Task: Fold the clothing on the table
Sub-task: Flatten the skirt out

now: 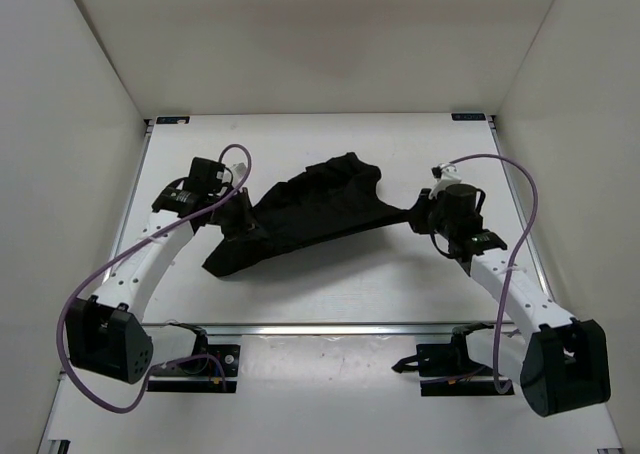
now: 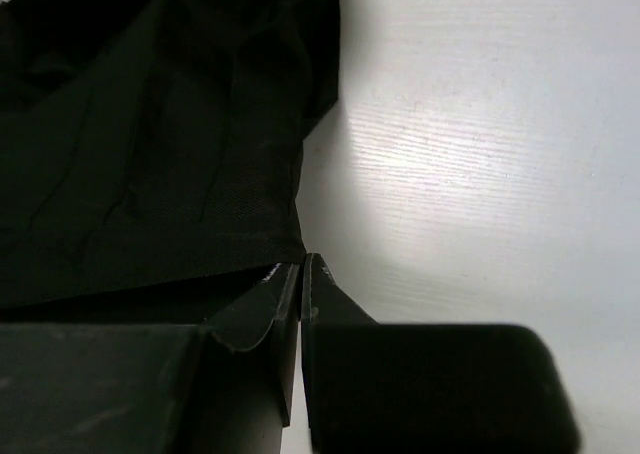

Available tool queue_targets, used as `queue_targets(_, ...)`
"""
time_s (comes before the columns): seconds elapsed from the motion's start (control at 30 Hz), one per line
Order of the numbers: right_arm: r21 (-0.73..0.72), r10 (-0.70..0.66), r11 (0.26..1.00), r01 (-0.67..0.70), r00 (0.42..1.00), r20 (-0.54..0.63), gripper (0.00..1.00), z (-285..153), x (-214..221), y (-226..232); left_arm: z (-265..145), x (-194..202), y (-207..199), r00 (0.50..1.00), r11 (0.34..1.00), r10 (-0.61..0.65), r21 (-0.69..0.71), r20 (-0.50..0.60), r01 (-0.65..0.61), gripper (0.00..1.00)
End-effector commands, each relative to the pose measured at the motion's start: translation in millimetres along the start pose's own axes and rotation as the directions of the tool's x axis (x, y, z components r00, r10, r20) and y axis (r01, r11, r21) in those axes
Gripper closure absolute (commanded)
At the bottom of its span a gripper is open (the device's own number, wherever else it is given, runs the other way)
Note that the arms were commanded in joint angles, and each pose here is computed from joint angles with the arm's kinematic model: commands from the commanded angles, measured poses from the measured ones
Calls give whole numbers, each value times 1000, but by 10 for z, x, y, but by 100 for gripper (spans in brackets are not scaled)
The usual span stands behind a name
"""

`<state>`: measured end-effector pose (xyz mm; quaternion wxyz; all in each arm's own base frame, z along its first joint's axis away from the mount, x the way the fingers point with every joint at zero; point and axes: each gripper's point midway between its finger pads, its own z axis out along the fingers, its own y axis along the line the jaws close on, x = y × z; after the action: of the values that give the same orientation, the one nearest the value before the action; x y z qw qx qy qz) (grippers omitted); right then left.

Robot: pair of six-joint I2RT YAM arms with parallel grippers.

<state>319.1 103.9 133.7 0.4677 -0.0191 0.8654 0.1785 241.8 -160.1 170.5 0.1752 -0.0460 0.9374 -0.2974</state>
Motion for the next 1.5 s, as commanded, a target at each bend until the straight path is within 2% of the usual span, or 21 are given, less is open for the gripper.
queue_targets(0.0,205,-30,979,-3,987,156,100,-230,-568,-398,-199,-238,253,995,977,72,-206,72,-56,100)
queue_targets(0.1,196,-63,980,21,976,207,100,-311,-981,-420,-177,-562,253,987,960,106,-270,124,-70,100)
queue_targets(0.2,202,-186,971,127,934,305,100,-509,-1834,-257,-298,-1158,60,954,939,197,-325,227,-116,100)
queue_targets(0.23,205,-185,969,135,950,251,100,-428,-1844,-285,-222,-1272,88,952,927,222,-349,208,-140,100)
queue_targets(0.3,182,-223,967,179,939,261,100,-443,-2183,-152,-407,-1758,-156,916,921,279,-351,289,-170,100)
queue_targets(0.33,177,-237,965,192,929,284,100,-468,-2405,-98,-298,-1863,-125,921,911,294,-365,256,-190,100)
queue_targets(0.4,209,-294,951,228,879,375,100,-671,-2924,45,-670,-2390,-596,841,898,381,-371,384,-238,100)
queue_targets(0.43,206,-297,950,233,878,376,100,-631,-2994,85,-669,-2524,-619,823,884,403,-404,400,-236,100)
queue_targets(0.47,212,-310,947,240,852,422,100,-730,-3235,145,-909,-2724,-836,756,895,413,-381,508,-233,100)
queue_targets(0.5,203,-316,947,247,825,469,100,-880,-3412,245,-1027,-2787,-885,728,899,413,-375,547,-227,100)
queue_targets(0.57,212,-329,944,255,801,500,100,-933,-3523,296,-1402,-2903,-996,621,887,443,-418,647,-197,100)
queue_targets(0.63,239,-336,939,246,798,501,100,-1008,-3507,250,-1446,-2839,-888,601,857,481,-487,638,-170,100)
queue_targets(0.67,256,-343,935,246,810,475,100,-993,-3386,165,-1482,-2777,-805,611,851,484,-500,626,-161,100)
queue_targets(0.73,270,-336,933,238,843,420,100,-895,-3084,19,-1131,-2522,-497,708,849,467,-493,531,-190,100)
queue_targets(0.77,286,-319,933,219,871,374,100,-819,-2828,-158,-1101,-2420,-442,717,852,460,-488,523,-191,100)
queue_targets(0.83,266,-275,942,205,926,260,100,-626,-2169,-355,-595,-1909,-35,810,840,436,-501,392,-209,100)
queue_targets(0.87,268,-269,943,200,928,256,100,-679,-2053,-375,-567,-1751,-43,810,850,429,-482,399,-212,100)
queue_targets(0.97,235,-206,956,175,972,112,100,-569,-1225,-448,-98,-899,395,905,865,346,-456,246,-206,100)
queue_targets(1.03,196,-105,976,98,994,22,100,-501,-687,-404,-30,-501,501,931,877,306,-438,197,-196,100)
queue_targets(1.17,104,-43,994,47,998,-45,100,-550,-185,-171,50,144,814,981,896,185,-421,66,-141,100)
queue_targets(1.47,-47,0,999,-8,985,-175,100,-451,413,108,190,616,902,988,910,128,-386,-82,-150,100)
